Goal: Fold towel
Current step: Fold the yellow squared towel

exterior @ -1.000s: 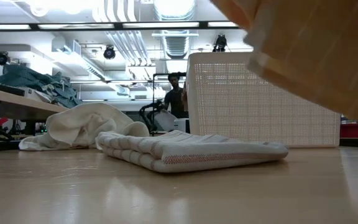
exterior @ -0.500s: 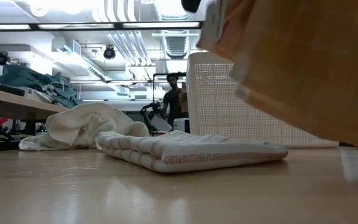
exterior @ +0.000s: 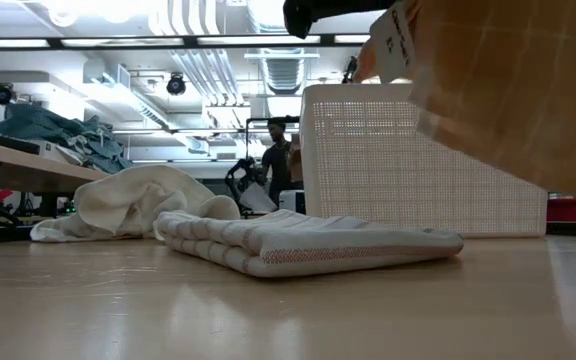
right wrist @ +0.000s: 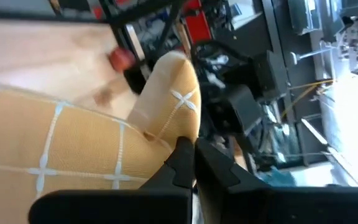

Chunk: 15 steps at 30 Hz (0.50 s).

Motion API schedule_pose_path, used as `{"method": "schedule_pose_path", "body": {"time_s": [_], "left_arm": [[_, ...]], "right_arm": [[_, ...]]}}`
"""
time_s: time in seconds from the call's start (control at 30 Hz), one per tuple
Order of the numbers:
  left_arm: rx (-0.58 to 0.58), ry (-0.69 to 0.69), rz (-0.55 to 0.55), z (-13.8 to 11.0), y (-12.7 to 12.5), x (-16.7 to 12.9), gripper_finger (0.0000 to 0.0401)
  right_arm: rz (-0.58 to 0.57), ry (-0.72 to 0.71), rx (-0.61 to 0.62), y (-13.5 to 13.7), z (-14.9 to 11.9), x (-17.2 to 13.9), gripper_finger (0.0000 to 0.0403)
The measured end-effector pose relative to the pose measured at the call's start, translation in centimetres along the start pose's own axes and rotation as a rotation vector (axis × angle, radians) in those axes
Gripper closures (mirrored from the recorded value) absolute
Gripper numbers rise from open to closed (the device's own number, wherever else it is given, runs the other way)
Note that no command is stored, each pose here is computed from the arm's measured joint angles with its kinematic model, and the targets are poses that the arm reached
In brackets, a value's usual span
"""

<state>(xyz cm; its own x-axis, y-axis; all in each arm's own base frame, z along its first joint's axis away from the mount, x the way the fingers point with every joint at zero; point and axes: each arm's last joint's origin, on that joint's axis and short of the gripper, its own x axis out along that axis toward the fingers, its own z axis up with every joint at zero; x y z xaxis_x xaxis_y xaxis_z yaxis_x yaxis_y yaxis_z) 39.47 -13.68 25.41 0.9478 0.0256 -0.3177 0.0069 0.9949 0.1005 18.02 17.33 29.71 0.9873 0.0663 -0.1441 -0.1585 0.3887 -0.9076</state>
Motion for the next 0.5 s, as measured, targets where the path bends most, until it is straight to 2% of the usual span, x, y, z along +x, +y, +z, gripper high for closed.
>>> {"method": "schedule_pose_path", "body": {"time_s": [0.17, 0.33, 0.5], "left_arm": [[0.018, 0.002, 0.019, 0.0, 0.1, 0.0, 0.0262], [0.023, 0.003, 0.007, 0.0, -0.5, -0.3, 0.0256], [0.021, -0.003, 0.0, 0.1, -0.7, -0.5, 0.024]], "right_arm": [[0.012, -0.035, 0.056, -0.3, 0.0, -0.2, 0.0403], [0.004, -0.06, 0.162, -1.2, -0.3, -1.2, 0.0403], [0.035, -0.19, 0.277, -2.4, -0.8, -3.1, 0.0403]]}}
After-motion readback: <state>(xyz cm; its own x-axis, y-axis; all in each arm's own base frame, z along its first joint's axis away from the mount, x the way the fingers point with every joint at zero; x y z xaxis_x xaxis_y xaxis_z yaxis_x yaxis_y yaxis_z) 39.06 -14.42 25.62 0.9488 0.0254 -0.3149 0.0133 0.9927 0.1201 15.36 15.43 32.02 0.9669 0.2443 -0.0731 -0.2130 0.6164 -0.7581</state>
